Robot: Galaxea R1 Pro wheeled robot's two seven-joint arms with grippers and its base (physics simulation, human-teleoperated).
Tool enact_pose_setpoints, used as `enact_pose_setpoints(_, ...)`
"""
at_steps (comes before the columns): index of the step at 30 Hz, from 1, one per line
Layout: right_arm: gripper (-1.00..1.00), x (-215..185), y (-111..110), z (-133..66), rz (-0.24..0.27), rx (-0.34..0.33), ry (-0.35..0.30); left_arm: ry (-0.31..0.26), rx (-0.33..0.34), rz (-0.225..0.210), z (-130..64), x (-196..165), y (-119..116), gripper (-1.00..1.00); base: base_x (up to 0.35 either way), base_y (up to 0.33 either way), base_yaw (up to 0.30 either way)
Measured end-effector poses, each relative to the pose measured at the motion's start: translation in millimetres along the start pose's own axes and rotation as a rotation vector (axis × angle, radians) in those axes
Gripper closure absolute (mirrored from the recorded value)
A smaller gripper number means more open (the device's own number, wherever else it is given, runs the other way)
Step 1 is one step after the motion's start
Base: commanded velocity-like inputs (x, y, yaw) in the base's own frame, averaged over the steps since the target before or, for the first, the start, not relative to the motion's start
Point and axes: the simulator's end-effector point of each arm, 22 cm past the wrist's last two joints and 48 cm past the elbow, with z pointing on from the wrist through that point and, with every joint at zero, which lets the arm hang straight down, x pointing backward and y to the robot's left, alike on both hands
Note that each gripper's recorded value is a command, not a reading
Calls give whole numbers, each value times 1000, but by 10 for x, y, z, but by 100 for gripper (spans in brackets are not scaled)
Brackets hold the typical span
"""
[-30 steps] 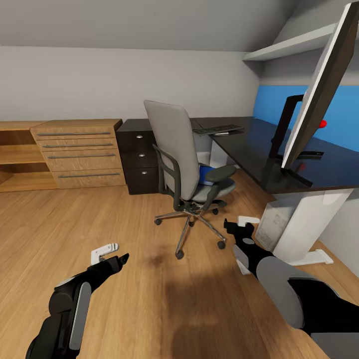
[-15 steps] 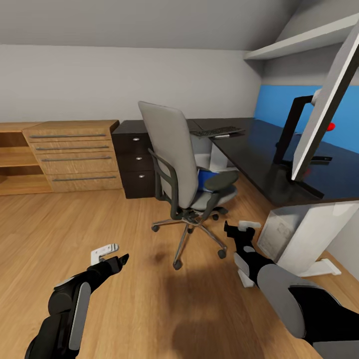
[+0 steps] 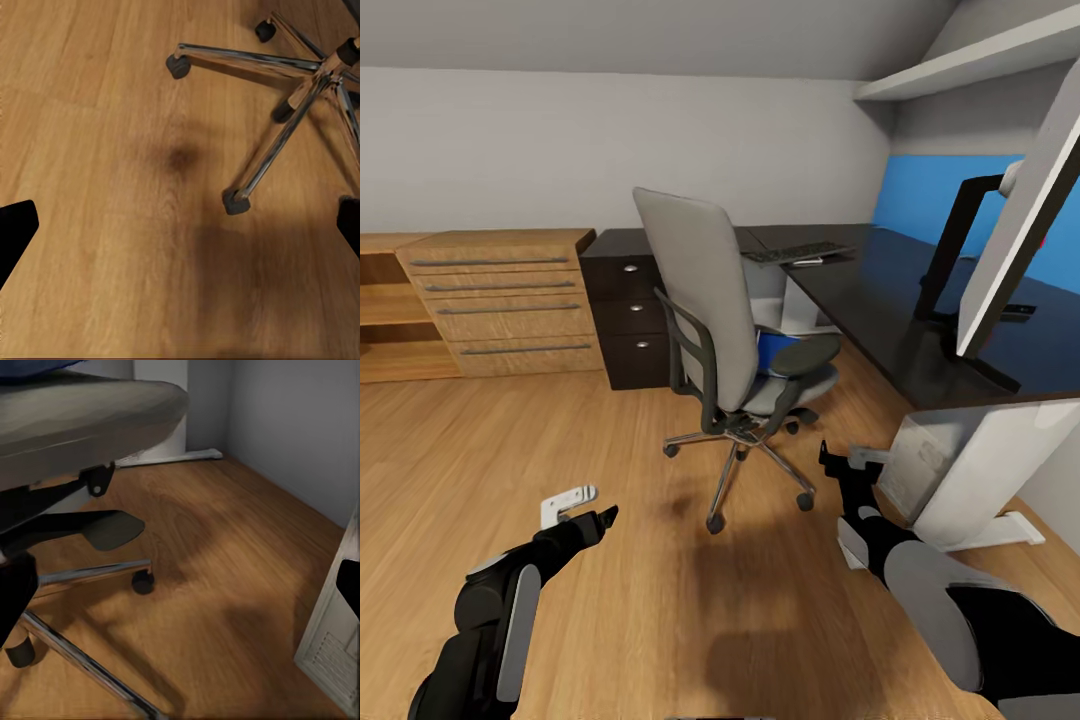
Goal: In the bedroom, organize the workspace by keeping the computer under the desk, ensuring the monitor is on the desk, placing the keyboard on the desk next to the monitor, placing the mouse on the desk next to the keyboard, moving the folder from the swivel chair onto the desk next to the mouse, stacking the notebook on top of the folder with the pen on top of the notebook, and positioning the swivel chair next to the desk.
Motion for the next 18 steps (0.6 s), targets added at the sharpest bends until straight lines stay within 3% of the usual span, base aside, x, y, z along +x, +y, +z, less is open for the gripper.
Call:
enact_pose_setpoints(7, -100, 117, 8, 9, -4, -1, 14, 14, -6, -2, 52, 66, 34, -100, 0, 0, 0)
enact_pose_setpoints(12, -100, 2, 13, 7, 10, 3, -35, 17, -8, -3, 55, 76, 48, -100, 270, 0, 0)
enact_pose_setpoints(18, -100, -22, 15, 3, 13, 3, -47, 17, -9, -2, 56, 77, 51, -100, 306, 0, 0)
